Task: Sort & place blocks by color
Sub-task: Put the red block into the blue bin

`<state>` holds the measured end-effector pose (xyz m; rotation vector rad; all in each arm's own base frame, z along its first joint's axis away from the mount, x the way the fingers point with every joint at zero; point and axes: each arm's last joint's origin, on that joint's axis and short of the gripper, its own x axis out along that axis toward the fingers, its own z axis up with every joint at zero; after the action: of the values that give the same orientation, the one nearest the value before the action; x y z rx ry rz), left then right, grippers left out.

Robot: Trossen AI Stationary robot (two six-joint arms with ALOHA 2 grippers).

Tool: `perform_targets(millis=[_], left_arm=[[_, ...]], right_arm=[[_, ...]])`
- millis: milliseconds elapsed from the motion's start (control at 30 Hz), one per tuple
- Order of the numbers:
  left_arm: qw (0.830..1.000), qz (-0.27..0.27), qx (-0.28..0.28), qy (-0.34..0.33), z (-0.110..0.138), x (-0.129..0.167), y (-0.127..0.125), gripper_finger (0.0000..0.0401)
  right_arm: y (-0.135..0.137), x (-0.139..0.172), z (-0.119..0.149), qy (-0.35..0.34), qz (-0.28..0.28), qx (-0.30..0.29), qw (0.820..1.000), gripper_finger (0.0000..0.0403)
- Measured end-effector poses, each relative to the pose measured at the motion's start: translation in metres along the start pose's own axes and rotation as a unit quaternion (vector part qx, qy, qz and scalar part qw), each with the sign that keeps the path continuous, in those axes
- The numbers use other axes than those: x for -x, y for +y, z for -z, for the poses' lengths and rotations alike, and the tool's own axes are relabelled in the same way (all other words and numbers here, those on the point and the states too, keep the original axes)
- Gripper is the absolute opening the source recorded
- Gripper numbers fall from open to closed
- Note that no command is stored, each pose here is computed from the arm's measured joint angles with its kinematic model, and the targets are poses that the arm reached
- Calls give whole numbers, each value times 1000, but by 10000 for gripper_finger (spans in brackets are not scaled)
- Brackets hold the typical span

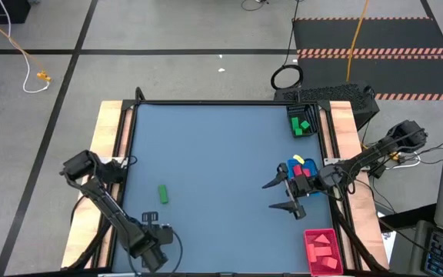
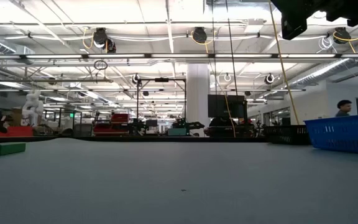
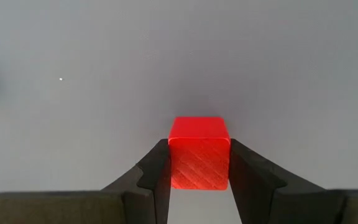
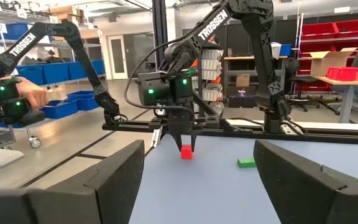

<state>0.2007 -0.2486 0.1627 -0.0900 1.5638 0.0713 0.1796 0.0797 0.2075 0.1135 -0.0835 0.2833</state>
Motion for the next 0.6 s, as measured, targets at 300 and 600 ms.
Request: perform_targets(millis=[300, 600], left_arm=[[998, 10, 50, -24, -34, 9, 15, 126], [994, 31, 51, -88, -83, 29, 36, 126]], right_arm=[[0, 0, 0, 0, 0, 3, 1000, 297], [-1, 0, 0, 0, 2, 10, 1000, 297]])
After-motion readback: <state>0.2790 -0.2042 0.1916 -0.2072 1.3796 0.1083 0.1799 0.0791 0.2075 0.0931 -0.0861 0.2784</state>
